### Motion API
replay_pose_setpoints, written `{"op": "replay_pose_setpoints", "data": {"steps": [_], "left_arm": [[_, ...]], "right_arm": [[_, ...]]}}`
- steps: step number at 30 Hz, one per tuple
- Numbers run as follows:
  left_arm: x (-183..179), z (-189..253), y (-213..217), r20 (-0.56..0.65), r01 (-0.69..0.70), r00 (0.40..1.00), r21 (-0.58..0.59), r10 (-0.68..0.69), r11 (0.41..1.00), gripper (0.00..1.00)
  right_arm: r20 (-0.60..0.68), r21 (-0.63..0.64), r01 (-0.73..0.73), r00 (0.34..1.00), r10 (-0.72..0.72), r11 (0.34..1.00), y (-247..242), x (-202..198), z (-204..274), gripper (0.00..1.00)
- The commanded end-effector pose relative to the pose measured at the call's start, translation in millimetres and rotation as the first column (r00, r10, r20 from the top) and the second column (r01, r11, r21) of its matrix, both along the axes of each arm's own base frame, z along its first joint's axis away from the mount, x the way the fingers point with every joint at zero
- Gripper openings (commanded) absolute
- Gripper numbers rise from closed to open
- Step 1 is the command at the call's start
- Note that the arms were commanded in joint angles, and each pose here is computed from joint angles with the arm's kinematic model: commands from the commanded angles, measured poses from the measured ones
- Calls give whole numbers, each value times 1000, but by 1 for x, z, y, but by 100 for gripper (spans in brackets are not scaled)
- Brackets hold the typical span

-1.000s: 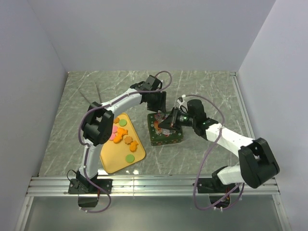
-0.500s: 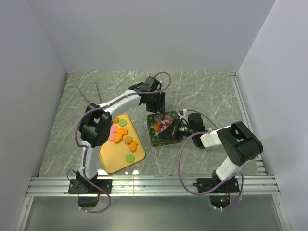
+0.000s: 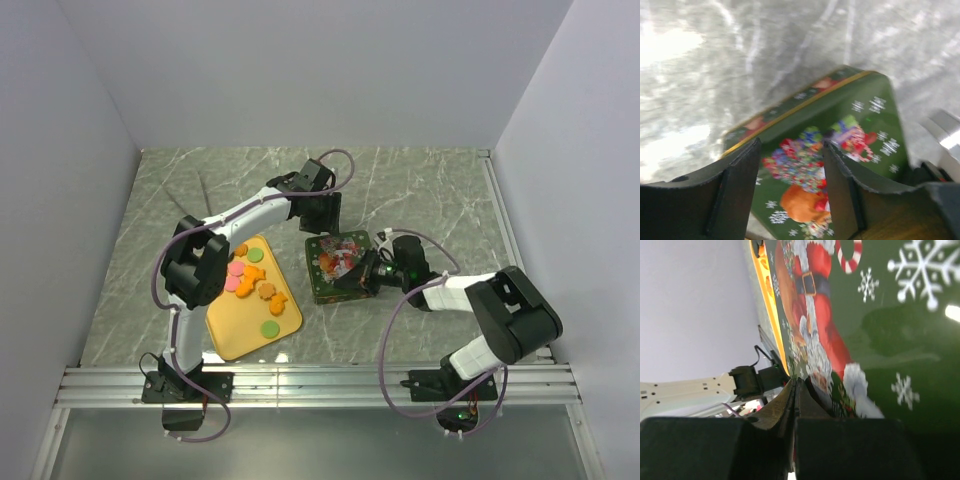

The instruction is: Pack the cookies

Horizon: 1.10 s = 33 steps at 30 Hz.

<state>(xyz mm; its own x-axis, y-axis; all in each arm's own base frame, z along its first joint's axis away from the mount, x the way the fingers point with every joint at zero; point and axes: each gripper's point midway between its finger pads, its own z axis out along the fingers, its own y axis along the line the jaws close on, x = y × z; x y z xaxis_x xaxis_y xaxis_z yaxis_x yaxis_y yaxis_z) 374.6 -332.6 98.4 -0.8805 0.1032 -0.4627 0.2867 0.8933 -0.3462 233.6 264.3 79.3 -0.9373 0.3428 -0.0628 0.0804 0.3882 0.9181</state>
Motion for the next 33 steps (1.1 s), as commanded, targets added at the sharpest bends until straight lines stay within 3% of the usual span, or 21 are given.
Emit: {"op": "replay_pose_setpoints", "data": {"steps": [1,12,21,28,33], "left_arm": [[16,34,11,107,-79,991,25,76,997,61],[47,68,42,205,-226,955,40,213,973,69],[63,146,91,348,-366,868,-38,356,930,71],[38,194,117,431,-380,817,-98,384,920,74],[18,217,145,504,-425,745,-148,438,893,75]], "right_arm": [[35,-51,1,999,1,999,-5,2,3,0],[105,-95,-22,994,32,995,-5,8,31,0],[259,-122,-64,961,94,991,2,25,104,0],[448,-152,-43,888,108,987,-7,24,197,3],[538,-202,-7,835,118,979,-25,6,232,8]]}}
